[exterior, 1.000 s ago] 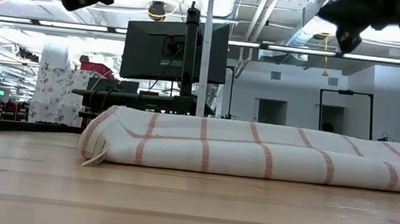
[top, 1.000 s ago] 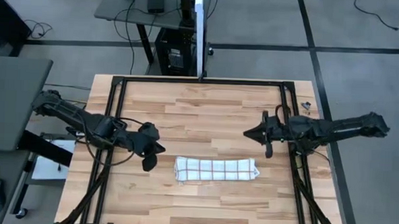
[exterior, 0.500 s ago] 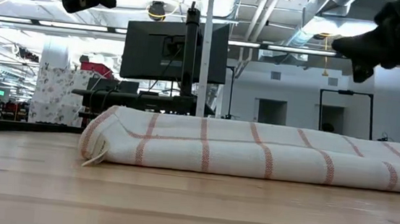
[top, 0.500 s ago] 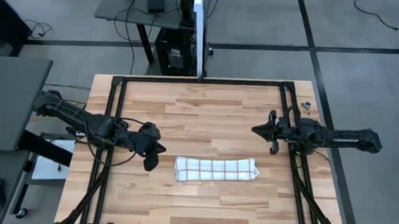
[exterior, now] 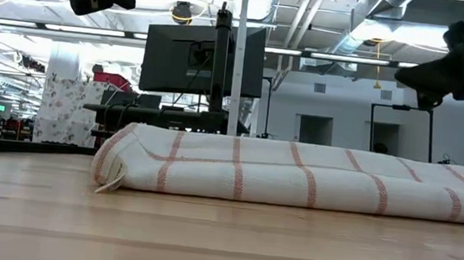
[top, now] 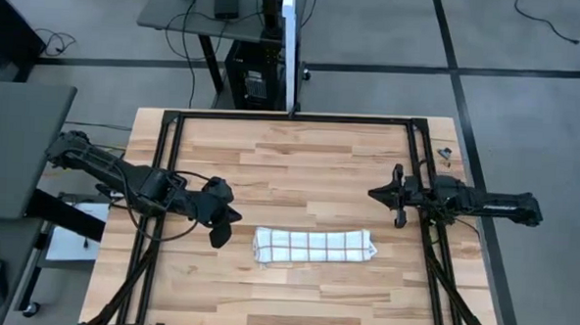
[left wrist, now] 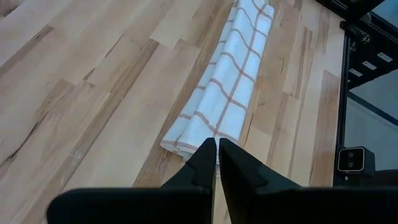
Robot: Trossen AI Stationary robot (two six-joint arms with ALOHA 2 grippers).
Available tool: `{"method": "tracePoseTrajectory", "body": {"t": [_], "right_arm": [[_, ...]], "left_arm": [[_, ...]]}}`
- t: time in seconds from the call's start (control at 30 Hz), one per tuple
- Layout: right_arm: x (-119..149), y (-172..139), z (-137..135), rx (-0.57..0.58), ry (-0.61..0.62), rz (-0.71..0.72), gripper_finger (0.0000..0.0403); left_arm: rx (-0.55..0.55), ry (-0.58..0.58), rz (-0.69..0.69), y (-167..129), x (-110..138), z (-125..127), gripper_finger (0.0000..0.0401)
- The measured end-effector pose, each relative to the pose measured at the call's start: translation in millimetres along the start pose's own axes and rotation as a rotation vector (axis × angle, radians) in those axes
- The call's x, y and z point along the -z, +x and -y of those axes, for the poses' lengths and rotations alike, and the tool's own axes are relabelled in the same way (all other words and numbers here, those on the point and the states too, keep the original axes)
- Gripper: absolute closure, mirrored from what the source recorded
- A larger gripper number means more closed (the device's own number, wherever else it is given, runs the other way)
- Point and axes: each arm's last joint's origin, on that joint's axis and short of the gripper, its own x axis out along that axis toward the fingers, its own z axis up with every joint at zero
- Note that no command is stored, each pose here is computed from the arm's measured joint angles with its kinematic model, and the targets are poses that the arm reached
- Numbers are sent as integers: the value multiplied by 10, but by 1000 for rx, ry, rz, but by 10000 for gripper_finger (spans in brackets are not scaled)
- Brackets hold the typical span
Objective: Roll towel
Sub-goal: Return to Home Position
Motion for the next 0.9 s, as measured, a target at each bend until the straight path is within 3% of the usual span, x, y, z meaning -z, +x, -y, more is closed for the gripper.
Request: {"method": "tracePoseTrajectory", "body": {"t": [0.33,0.5,0.77,0.9], "right_arm": [[30,18,25,9,-28,-37,381],[70,41,24,0,16,-85,381],[89,53,25,1,23,-107,381],[89,53,25,1,23,-105,381]], "left_arm": [[-12,-15,-7,23,8,1,398],[-11,-10,-5,23,6,2,398],[21,103,183,22,-169,65,398],[62,221,221,38,-284,31,398]]}}
